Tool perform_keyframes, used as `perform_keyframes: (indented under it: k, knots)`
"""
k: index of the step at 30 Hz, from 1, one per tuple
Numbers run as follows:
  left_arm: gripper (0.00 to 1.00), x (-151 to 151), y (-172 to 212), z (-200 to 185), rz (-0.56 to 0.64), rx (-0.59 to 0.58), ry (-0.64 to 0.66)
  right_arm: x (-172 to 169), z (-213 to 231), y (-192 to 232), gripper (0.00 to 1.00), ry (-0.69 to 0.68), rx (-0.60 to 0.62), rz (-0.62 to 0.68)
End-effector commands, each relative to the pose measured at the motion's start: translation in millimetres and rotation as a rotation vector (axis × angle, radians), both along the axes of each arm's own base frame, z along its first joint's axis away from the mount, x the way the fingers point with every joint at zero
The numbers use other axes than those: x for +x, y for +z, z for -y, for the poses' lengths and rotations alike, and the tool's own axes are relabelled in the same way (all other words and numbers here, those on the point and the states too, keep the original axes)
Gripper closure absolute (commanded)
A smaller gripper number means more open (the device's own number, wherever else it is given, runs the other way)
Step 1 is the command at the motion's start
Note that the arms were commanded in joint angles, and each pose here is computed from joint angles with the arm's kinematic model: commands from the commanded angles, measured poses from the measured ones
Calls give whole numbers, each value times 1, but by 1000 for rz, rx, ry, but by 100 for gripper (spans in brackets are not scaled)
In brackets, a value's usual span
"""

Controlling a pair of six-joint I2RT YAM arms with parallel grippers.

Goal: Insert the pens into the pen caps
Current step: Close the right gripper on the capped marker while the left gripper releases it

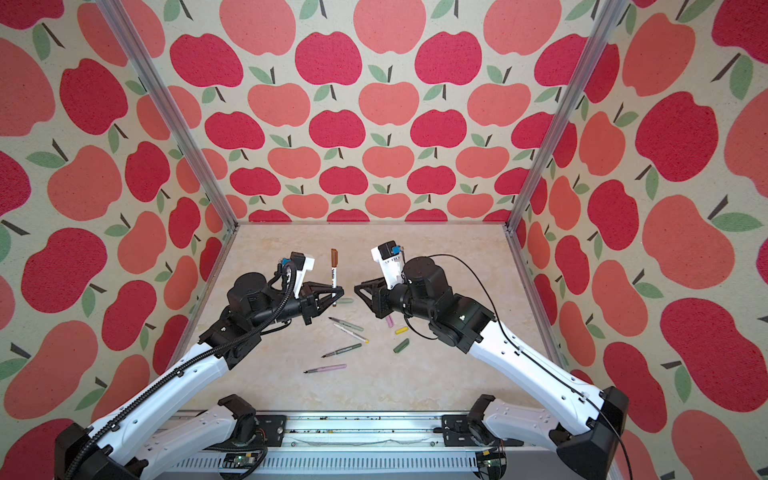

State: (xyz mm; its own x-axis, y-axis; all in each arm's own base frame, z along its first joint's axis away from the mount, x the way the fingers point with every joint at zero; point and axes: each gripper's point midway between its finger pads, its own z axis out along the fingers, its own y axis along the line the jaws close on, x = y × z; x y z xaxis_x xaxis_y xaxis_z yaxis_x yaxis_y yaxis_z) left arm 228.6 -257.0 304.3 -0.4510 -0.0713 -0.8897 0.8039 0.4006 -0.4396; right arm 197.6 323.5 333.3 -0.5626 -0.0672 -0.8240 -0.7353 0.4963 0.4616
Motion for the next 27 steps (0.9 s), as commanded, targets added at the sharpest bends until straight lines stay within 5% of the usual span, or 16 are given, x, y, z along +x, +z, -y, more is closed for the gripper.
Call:
perform_keyframes:
  k: [1,16,27]
  knots:
    - [100,-6,-6,1,-9,13,-9,-2,-9,29,69,58,80,67]
    - [100,-10,-13,10,-33,-1,-46,5,-40,30,62,123,133,47]
    - [100,-10,-11,14,-39,-16,-50,11,-51,15,81,125,141,9]
